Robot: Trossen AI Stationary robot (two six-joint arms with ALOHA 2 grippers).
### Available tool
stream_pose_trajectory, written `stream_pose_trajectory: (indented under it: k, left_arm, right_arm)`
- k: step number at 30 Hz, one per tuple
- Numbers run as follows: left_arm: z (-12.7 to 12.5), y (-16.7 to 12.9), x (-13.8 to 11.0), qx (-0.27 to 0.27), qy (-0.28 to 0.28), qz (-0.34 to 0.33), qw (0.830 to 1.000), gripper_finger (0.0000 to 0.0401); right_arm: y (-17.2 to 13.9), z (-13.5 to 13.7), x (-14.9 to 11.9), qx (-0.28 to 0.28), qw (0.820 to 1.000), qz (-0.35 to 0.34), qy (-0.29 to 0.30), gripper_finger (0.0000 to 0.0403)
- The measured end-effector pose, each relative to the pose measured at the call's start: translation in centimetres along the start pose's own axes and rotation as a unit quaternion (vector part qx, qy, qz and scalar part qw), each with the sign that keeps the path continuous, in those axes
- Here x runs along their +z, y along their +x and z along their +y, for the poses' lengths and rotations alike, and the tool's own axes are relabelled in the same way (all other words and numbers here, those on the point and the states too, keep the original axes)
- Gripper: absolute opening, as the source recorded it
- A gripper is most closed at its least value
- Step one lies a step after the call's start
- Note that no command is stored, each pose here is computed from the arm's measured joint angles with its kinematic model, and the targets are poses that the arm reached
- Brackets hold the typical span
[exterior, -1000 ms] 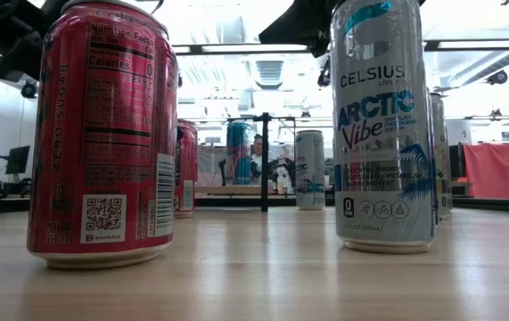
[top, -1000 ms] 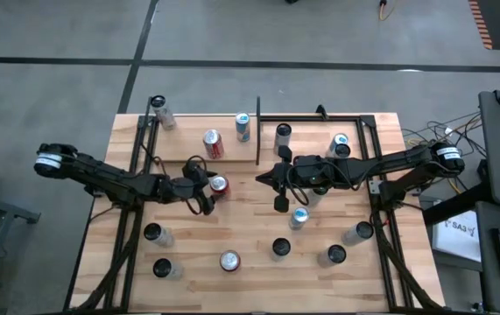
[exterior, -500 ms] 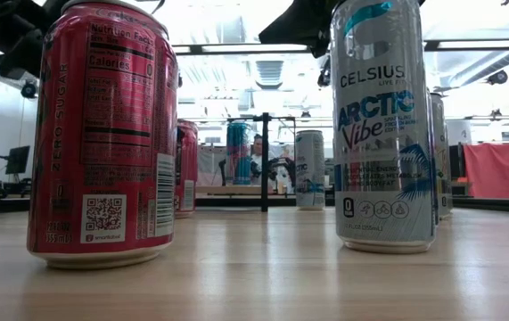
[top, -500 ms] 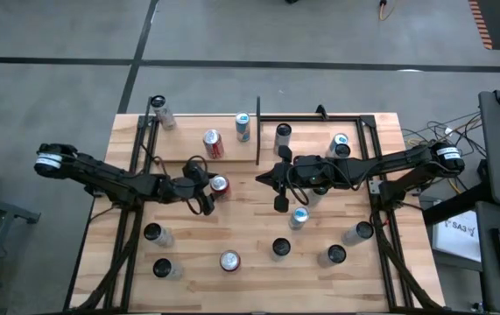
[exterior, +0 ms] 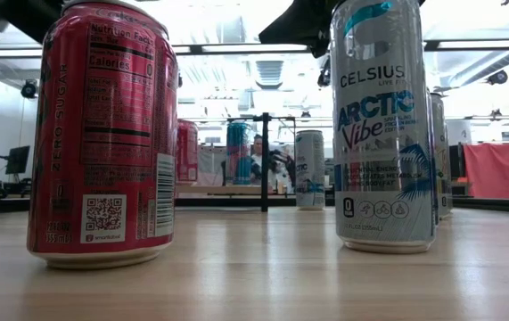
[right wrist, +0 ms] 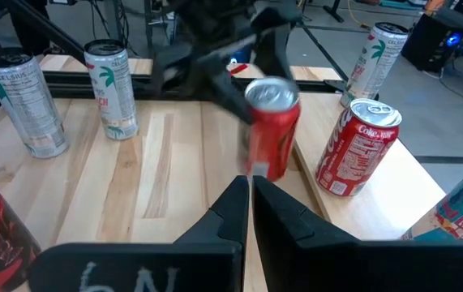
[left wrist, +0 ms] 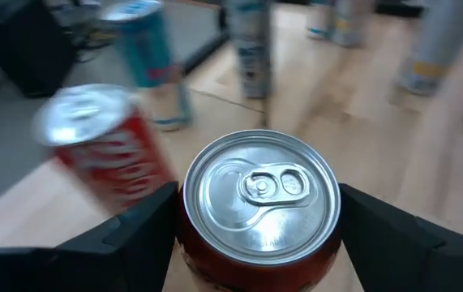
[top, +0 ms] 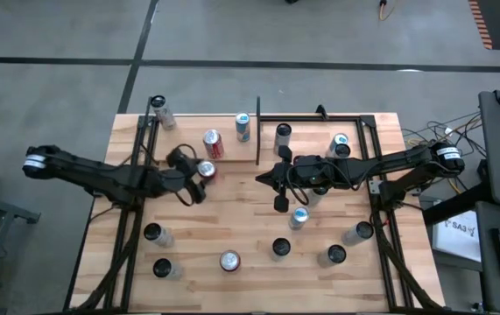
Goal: Place canned beverage on shelf
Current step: Put the top red and black soda can on the shelf
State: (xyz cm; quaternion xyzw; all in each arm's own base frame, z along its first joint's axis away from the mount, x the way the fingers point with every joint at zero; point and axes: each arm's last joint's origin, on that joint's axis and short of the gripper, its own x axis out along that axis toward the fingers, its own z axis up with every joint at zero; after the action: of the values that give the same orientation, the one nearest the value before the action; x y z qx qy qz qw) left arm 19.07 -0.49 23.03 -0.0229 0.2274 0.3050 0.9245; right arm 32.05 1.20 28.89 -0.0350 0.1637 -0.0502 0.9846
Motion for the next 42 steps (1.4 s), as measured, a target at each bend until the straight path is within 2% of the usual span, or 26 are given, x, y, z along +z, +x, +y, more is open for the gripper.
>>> stream_pose_trajectory:
  k: [5,10,14,18,22,26,33,42]
  left_arm:
    - [2.1,-1.9,-0.2,0.062,-0.044,-0.012,0.997,0.028]
    - [3.8,-3.0,-0.9,0.157,-0.09,-0.032,0.983,0.028]
    - [4.4,-2.9,-0.8,0.189,-0.119,-0.047,0.974,0.0281]
    - [5.2,-2.3,-0.7,0.22,-0.122,-0.04,0.967,0.0282]
    - [5.9,-1.5,-0.8,0.237,-0.103,-0.015,0.966,0.0282]
    - [6.7,-0.8,-0.9,0.245,-0.108,0.01,0.964,0.0283]
    - [7.4,0.6,-0.5,0.232,-0.135,0.02,0.963,0.0283]
    - [8.0,1.6,-0.7,0.254,-0.196,0.021,0.947,0.0283]
  right_arm:
    - [0.0,0.0,0.0,0.0,1.0,0.0,-0.004,0.0011]
    - [0.0,0.0,0.0,0.0,1.0,-0.001,-0.007,0.0011]
    - [0.0,0.0,0.0,0.0,1.0,-0.003,-0.008,0.0011]
    - [0.0,0.0,0.1,0.0,1.0,-0.003,-0.008,0.0011]
    - [0.0,0.0,0.1,0.0,1.0,-0.003,-0.008,0.0011]
    - [0.0,0.0,0.0,0.0,1.0,-0.003,-0.008,0.0011]
    - [0.0,0.0,0.1,0.0,1.0,-0.003,-0.008,0.0011]
    - [0.0,0.0,0.1,0.0,1.0,-0.003,-0.004,0.0011]
